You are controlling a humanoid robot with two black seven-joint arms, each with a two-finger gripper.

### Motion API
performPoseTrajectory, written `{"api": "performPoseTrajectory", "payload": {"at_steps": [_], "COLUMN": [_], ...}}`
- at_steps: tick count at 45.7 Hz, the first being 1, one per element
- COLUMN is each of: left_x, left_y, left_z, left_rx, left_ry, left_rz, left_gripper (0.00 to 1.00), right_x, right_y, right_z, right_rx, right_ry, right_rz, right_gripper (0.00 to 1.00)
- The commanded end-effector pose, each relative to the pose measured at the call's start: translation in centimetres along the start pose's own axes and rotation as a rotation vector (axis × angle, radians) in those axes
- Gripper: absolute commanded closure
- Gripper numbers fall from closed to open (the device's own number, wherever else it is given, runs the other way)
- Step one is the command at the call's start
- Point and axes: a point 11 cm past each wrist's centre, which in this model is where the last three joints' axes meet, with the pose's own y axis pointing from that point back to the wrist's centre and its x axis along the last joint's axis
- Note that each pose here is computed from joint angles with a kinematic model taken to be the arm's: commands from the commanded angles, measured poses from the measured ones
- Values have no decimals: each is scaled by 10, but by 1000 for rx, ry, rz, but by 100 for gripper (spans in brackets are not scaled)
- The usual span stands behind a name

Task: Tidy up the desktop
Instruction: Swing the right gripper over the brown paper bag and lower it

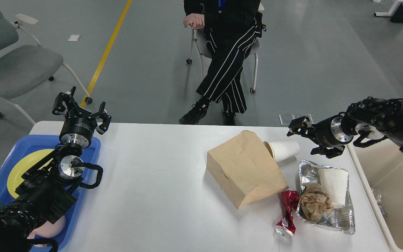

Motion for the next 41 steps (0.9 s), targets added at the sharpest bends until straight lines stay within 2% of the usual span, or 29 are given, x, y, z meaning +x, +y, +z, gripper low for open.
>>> {"api": "performPoseTrajectory", "payload": {"at_steps": [1, 12, 16, 32, 41], "left_x": [0, 0, 0, 0, 0], "left_y": [0, 0, 0, 0, 0], "left_z": [0, 0, 0, 0, 0], "left_rx": [0, 1, 1, 0, 0], "left_ry": [0, 1, 1, 0, -1], "left_rz": [0, 0, 0, 0, 2], "left_gripper": [4, 4, 4, 4, 4], "right_x": [-3, 5, 13, 6, -24], "right_y": [16, 57, 85, 185, 173], "right_z": [-23, -33, -48, -149, -182], "right_rx": [26, -127, -153, -80, -118], "right_ry": [38, 187, 233, 403, 524], "right_rz": [-96, -93, -70, -93, -124], "right_gripper": [0, 0, 0, 0, 0]}}
